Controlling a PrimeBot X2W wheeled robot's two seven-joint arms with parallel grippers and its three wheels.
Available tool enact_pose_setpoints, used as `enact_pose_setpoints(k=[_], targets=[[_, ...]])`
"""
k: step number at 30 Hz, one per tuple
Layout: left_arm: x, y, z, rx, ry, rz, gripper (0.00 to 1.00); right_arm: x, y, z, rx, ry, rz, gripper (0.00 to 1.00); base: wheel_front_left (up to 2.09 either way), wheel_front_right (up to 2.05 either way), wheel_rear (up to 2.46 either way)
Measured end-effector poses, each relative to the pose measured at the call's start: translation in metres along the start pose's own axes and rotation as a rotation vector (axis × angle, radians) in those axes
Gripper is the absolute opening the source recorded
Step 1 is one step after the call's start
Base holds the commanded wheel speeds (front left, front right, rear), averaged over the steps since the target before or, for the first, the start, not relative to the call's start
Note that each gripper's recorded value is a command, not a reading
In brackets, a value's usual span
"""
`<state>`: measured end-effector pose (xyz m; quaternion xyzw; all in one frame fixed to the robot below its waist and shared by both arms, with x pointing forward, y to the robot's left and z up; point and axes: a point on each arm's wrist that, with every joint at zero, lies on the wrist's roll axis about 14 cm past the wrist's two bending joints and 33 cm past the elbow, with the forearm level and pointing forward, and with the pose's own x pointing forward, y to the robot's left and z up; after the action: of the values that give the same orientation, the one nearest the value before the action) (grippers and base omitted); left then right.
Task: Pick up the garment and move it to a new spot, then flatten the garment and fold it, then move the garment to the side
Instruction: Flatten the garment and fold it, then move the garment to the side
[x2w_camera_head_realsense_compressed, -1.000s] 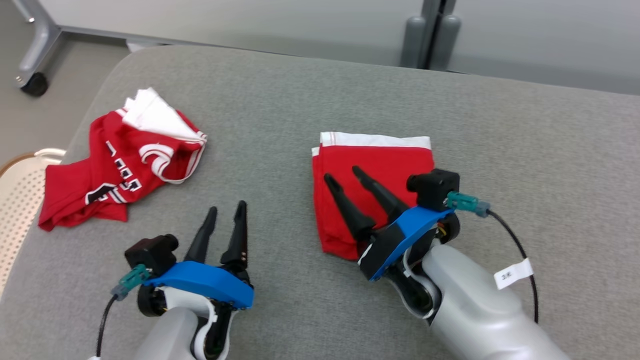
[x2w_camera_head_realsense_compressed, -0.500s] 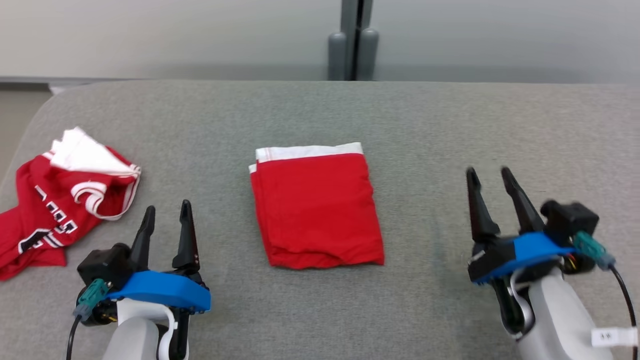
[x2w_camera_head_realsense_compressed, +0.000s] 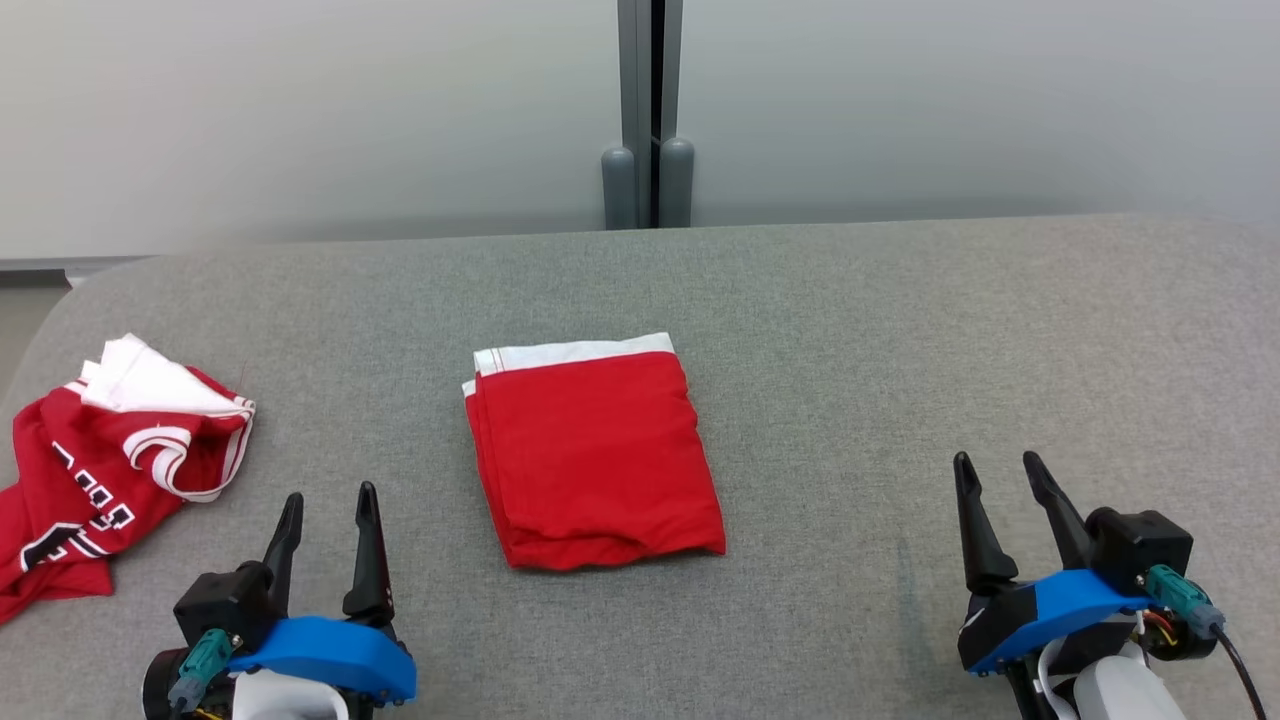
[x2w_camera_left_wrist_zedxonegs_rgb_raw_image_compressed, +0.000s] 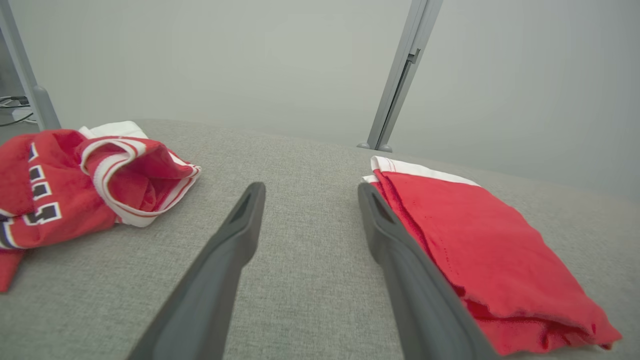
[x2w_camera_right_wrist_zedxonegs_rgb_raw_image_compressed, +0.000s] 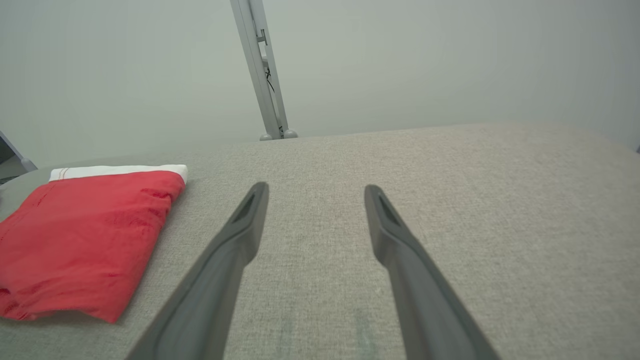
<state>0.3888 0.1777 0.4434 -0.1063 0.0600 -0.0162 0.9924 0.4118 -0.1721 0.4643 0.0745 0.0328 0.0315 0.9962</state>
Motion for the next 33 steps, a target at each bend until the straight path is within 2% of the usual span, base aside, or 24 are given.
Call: enact_pose_setpoints(k=[9,24,28,33], targets=[[-0.015,-0.01,-0.003,0.034,0.007,-0.029,1.0,-0.018,0.001,0.008,0.001,-0.022,0.001,1.0,0.0,0.0,0.0],[-0.021,-0.009,-0.016,0.05,0.045,-0.023,1.0,-0.014,0.011,0.0,0.005,0.003,0.029,1.0,0.0,0.0,0.0],[-0.013,-0.007,-0.019,0.048,0.058,-0.019,1.0,-0.001,0.023,-0.011,0.013,0.036,0.067,1.0,0.0,0.0,0.0],[-0.006,0.003,-0.025,0.046,0.079,0.002,1.0,0.025,0.059,-0.027,0.036,0.089,0.171,1.0,0.0,0.0,0.0]])
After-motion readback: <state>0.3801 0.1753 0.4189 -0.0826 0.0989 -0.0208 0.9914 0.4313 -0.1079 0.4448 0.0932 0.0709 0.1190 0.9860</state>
